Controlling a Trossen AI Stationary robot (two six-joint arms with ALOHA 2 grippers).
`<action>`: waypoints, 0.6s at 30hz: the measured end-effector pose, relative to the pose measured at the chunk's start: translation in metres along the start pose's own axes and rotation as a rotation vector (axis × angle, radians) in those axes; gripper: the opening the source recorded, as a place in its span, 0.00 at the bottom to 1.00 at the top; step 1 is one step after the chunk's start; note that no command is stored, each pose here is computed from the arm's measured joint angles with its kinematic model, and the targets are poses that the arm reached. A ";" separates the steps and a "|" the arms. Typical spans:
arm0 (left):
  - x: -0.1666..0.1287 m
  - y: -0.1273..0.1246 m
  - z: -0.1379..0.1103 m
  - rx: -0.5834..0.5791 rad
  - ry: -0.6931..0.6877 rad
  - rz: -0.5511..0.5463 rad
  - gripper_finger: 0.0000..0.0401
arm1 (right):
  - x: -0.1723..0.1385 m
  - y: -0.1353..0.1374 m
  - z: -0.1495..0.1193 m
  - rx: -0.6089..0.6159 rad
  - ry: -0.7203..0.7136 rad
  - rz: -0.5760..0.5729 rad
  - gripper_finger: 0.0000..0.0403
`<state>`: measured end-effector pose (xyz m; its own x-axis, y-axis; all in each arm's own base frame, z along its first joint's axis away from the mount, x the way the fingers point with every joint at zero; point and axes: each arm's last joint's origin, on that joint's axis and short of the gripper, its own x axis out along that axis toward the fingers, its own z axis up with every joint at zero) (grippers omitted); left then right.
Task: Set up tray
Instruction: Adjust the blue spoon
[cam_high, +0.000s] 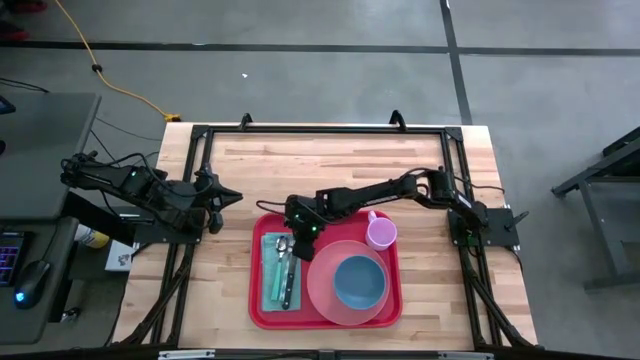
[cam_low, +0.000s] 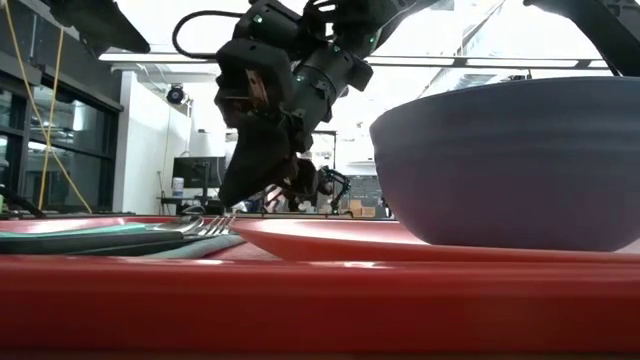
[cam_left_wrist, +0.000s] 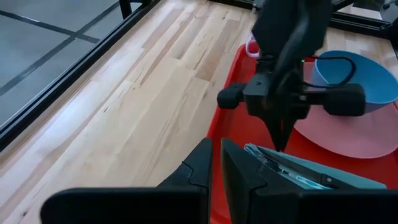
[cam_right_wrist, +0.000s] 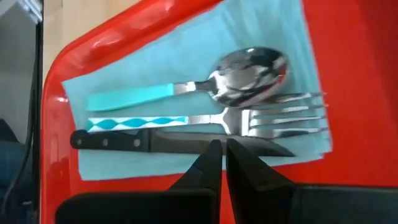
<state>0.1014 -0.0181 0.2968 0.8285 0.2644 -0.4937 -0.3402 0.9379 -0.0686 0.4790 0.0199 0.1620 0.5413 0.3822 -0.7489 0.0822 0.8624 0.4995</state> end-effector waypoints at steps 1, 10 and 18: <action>0.000 0.000 0.000 0.000 0.000 0.000 0.15 | -0.001 0.002 0.001 -0.006 0.003 0.000 0.00; 0.000 0.000 0.000 0.001 0.000 0.004 0.15 | -0.030 0.027 0.017 -0.167 0.065 -0.223 0.00; 0.000 0.000 0.000 -0.005 -0.001 0.004 0.15 | -0.033 0.035 0.018 -0.255 0.103 -0.149 0.00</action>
<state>0.1016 -0.0180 0.2968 0.8278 0.2680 -0.4928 -0.3455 0.9357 -0.0715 0.4786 0.0316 0.2122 0.4506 0.2660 -0.8522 -0.0655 0.9619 0.2656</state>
